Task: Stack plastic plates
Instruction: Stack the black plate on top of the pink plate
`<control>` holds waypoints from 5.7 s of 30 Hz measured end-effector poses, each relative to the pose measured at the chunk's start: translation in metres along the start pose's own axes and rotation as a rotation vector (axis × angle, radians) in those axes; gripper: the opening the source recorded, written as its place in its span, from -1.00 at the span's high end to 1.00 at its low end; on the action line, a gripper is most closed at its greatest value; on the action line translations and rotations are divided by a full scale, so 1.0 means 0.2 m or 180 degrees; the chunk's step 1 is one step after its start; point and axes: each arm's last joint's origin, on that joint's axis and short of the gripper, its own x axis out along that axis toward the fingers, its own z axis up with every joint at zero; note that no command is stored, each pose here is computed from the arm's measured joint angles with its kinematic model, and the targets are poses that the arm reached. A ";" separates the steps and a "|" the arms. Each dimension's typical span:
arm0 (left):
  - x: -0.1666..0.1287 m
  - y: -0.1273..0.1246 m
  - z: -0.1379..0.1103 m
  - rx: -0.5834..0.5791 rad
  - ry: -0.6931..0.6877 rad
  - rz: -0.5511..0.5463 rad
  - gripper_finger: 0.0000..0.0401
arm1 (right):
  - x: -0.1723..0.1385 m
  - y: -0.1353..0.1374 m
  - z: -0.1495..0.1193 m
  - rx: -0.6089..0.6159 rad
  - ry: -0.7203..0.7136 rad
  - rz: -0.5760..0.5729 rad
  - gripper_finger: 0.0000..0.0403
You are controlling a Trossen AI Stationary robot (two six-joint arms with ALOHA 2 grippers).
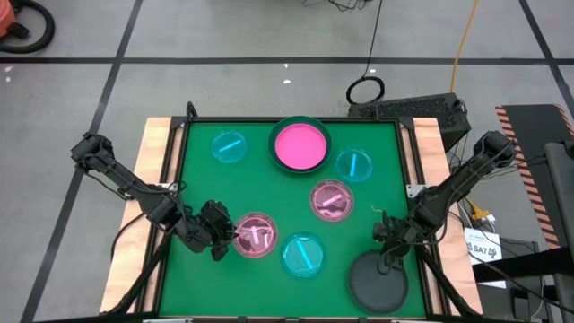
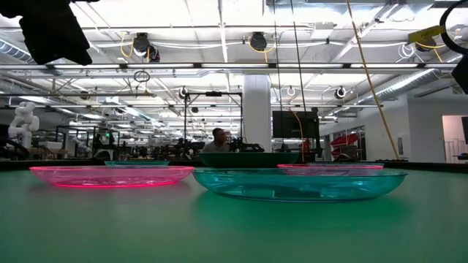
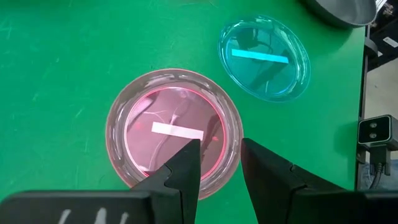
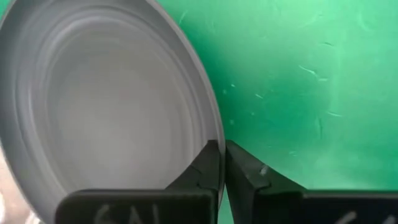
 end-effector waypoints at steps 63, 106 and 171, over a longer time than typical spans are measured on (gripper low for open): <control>0.00 0.14 0.09 -0.0020 -0.0209 0.0583 0.40 | -0.63 -0.54 1.05 0.3350 -0.3296 -0.0111 0.99; 0.05 0.32 0.27 -0.0269 -0.0340 0.0977 0.40 | -0.58 -1.13 1.54 0.2603 -0.1252 -0.0801 0.96; 0.08 0.38 0.37 -0.0341 -0.0264 0.0593 0.40 | -0.50 -1.21 1.57 0.2438 -0.1329 -0.1159 0.96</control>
